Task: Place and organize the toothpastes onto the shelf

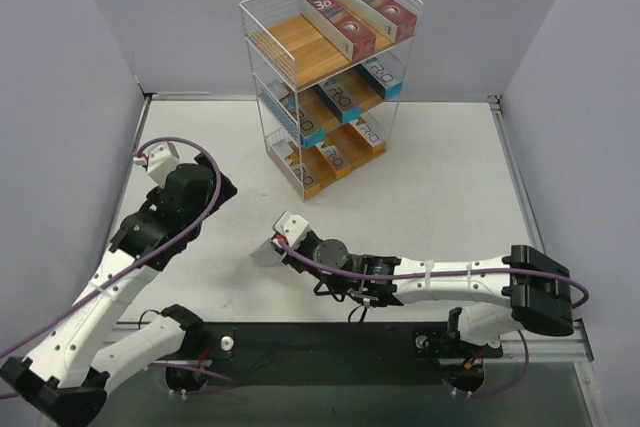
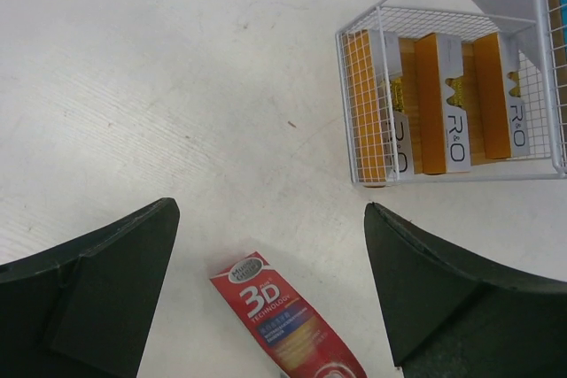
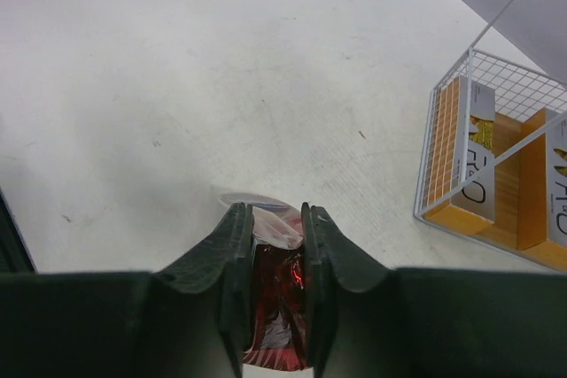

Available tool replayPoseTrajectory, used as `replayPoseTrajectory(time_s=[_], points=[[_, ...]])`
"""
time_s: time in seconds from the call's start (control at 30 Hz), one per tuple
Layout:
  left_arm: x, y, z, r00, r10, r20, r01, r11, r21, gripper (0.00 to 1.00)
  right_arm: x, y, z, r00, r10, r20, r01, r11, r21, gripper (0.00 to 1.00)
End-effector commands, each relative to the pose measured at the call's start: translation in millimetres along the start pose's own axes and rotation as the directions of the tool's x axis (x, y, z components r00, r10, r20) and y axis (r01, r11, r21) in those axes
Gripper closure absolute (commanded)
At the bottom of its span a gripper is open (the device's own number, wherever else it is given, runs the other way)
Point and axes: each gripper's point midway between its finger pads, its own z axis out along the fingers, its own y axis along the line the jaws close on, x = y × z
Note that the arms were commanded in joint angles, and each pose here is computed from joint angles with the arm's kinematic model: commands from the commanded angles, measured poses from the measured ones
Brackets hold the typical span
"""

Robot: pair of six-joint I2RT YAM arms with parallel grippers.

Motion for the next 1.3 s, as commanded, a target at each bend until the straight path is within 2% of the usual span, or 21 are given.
replayPoseTrajectory(time_s=[0.0,0.07,0.3,0.37,0.5,0.7,0.87,1.07,1.27], points=[[-21.3,-14.1,-1.4,0.991,0.021,0.130,-0.037,0.993,0.116,0.03,-33.0,-16.5,-13.9,0.996,0.040,0.075,-0.043,0.999,0.029,1.00],[-27.8,-19.0,-5.8,0.984,0.044,0.171,-0.073,0.983,0.167,0.03,-37.4,-18.4,-21.2,0.996,0.051,0.072,-0.052,0.999,0.015,1.00],[-29.2,-15.2,-2.6,0.966,0.063,0.249,-0.117,0.971,0.207,0.03,-81.1,-39.0,-58.3,0.990,0.073,0.121,-0.073,0.997,-0.005,1.00],[-24.9,-14.2,-0.4,0.960,0.104,0.258,-0.162,0.963,0.217,0.03,-88.2,-47.9,-68.8,0.991,0.060,0.120,-0.060,0.998,0.003,1.00],[-20.6,-14.3,3.7,0.947,0.138,0.289,-0.211,0.948,0.239,0.03,-132.9,-82.5,-101.4,0.980,0.048,0.195,-0.060,0.997,0.056,1.00],[-5.4,-15.4,9.0,0.908,0.249,0.338,-0.352,0.889,0.291,0.03,-185.8,-139.2,-148.4,0.962,-0.015,0.273,-0.031,0.986,0.163,1.00],[7.7,-7.7,19.5,0.883,0.316,0.347,-0.417,0.867,0.274,0.03,-246.6,-180.4,-188.5,0.919,-0.069,0.389,-0.032,0.968,0.248,1.00],[28.7,-1.8,34.8,0.855,0.396,0.336,-0.490,0.829,0.270,0.03,-296.7,-209.0,-205.0,0.880,-0.191,0.435,0.025,0.933,0.359,0.99],[46.5,2.2,48.3,0.837,0.441,0.325,-0.529,0.803,0.274,0.03,-340.5,-220.4,-200.4,0.825,-0.295,0.483,0.071,0.900,0.429,0.98]])
